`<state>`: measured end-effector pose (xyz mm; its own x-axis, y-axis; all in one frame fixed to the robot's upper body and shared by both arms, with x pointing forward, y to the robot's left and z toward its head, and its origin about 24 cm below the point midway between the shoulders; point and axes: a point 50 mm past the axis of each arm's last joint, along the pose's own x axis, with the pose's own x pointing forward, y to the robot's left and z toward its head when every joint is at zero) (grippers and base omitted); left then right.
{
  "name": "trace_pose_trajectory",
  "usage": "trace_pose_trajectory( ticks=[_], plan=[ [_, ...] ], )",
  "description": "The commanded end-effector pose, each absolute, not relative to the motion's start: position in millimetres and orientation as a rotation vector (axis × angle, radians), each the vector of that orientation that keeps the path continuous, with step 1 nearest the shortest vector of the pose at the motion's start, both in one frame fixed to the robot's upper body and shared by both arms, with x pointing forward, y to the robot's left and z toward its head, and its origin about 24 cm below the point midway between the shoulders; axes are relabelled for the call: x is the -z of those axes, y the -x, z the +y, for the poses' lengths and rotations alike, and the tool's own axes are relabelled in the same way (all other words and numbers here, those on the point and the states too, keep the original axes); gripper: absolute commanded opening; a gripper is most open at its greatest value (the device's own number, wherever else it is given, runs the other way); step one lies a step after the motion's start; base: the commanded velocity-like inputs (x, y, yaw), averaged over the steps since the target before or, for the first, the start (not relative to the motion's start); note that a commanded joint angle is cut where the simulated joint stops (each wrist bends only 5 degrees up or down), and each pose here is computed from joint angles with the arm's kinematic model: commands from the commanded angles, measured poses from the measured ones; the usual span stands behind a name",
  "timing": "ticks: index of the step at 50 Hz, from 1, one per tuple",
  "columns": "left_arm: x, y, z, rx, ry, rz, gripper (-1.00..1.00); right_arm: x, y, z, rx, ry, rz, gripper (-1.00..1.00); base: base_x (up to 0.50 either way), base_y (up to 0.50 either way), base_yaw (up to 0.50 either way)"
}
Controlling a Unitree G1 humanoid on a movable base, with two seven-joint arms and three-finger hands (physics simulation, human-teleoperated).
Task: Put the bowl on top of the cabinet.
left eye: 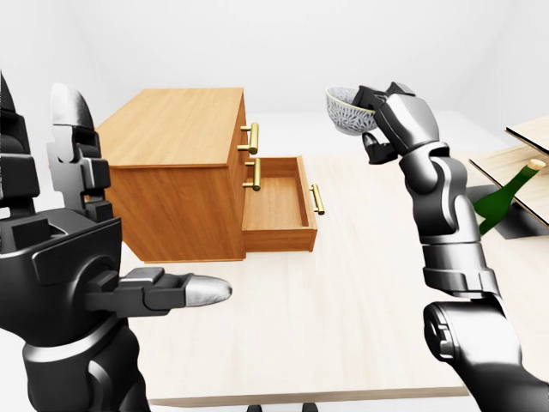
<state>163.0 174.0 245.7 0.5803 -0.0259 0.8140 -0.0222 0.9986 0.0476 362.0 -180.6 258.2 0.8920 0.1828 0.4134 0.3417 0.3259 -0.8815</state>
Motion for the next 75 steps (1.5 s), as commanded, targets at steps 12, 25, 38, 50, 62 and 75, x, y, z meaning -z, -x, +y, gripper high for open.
trace_pose_trajectory(
  ticks=[12, 25, 38, 50, 62, 75],
  plan=[
    [-253.8, -156.7, 177.0, -0.004, -0.041, -1.007, 1.0, -282.9, -370.3, -129.3, 0.038, 1.221, -0.607, -1.0, 0.0, 0.0, 0.0],
    [-256.0, -154.4, 177.5, -0.004, -0.033, -1.023, 1.0, -280.0, -373.4, -107.6, 0.004, 1.228, -0.625, -1.0, 0.0, 0.0, 0.0],
    [-257.0, -153.4, 178.3, -0.005, -0.027, -1.031, 1.0, -277.0, -371.2, -82.7, -0.036, 1.209, -0.652, -1.0, 0.0, 0.0, 0.0],
    [-260.1, -150.9, 179.4, -0.007, -0.022, -1.052, 1.0, -275.9, -369.7, -67.1, -0.056, 1.201, -0.661, -1.0, 0.0, 0.0, 0.0],
    [-262.6, -147.9, 180.1, -0.008, -0.014, -1.072, 1.0, -278.2, -365.7, -51.2, -0.077, 1.198, -0.676, -1.0, 0.0, 0.0, 0.0],
    [-265.2, -146.5, 182.8, -0.009, 0.011, -1.086, 1.0, -280.6, -362.5, -35.4, -0.095, 1.191, -0.687, -1.0, 0.0, 0.0, 0.0]
  ],
)
